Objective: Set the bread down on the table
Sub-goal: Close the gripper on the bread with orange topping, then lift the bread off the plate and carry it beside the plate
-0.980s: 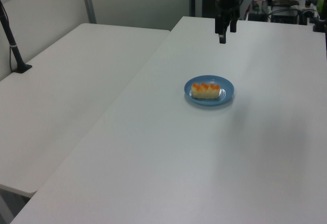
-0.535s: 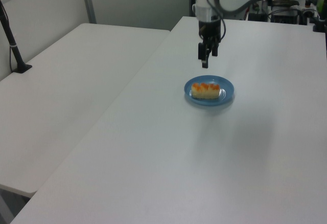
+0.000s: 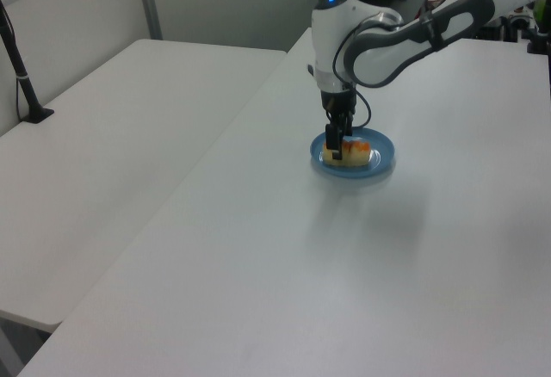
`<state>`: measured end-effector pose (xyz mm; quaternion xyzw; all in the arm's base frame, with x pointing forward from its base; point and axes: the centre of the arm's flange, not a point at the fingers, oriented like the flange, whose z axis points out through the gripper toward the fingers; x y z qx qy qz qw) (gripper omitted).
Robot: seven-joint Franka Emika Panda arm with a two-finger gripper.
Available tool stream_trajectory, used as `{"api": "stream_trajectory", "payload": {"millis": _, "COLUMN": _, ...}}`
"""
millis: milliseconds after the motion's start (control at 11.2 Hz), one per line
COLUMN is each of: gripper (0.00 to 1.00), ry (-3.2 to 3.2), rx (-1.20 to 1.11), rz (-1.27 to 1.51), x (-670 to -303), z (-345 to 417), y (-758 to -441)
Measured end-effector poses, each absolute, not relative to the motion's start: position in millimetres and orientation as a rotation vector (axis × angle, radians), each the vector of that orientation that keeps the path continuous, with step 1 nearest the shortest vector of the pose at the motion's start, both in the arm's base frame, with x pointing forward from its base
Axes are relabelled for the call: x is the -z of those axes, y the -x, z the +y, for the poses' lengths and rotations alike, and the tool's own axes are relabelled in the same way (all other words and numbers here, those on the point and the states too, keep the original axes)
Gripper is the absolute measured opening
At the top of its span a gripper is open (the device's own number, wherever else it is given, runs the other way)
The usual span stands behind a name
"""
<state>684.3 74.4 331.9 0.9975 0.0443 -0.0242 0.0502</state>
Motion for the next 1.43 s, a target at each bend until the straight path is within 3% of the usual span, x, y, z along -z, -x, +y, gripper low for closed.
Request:
{"api": "stream_trajectory", "payload": {"millis": 178, "gripper": 0.93, "ry": -3.025, "rx": 0.103, "rz": 0.192, "x": -321, "z": 75, "y": -681}}
{"api": "stream_trajectory", "payload": {"millis": 267, "gripper": 0.84, "ry": -3.017, "rx": 0.103, "rz": 0.225, "x": -321, "z": 75, "y": -681}}
{"api": "stream_trajectory", "payload": {"millis": 446, "gripper": 0.49, "ry": -3.006, "rx": 0.096, "rz": 0.236, "x": -326, "z": 64, "y": -683}}
{"api": "stream_trajectory", "payload": {"millis": 535, "gripper": 0.39, "ry": -3.004, "rx": 0.079, "rz": 0.222, "x": -333, "z": 58, "y": -683}}
{"api": "stream_trajectory", "payload": {"millis": 802, "gripper": 0.4, "ry": -3.033, "rx": 0.111, "rz": 0.172, "x": -384, "z": 52, "y": -668}}
{"api": "stream_trajectory", "payload": {"millis": 980, "gripper": 0.41, "ry": -3.04, "rx": 0.199, "rz": 0.163, "x": -408, "z": 47, "y": -628}}
{"api": "stream_trajectory", "payload": {"millis": 1248, "gripper": 0.43, "ry": -3.033, "rx": 0.344, "rz": 0.15, "x": -394, "z": 33, "y": -555}}
{"api": "stream_trajectory", "payload": {"millis": 1426, "gripper": 0.43, "ry": -3.024, "rx": 0.429, "rz": 0.154, "x": -366, "z": 30, "y": -526}}
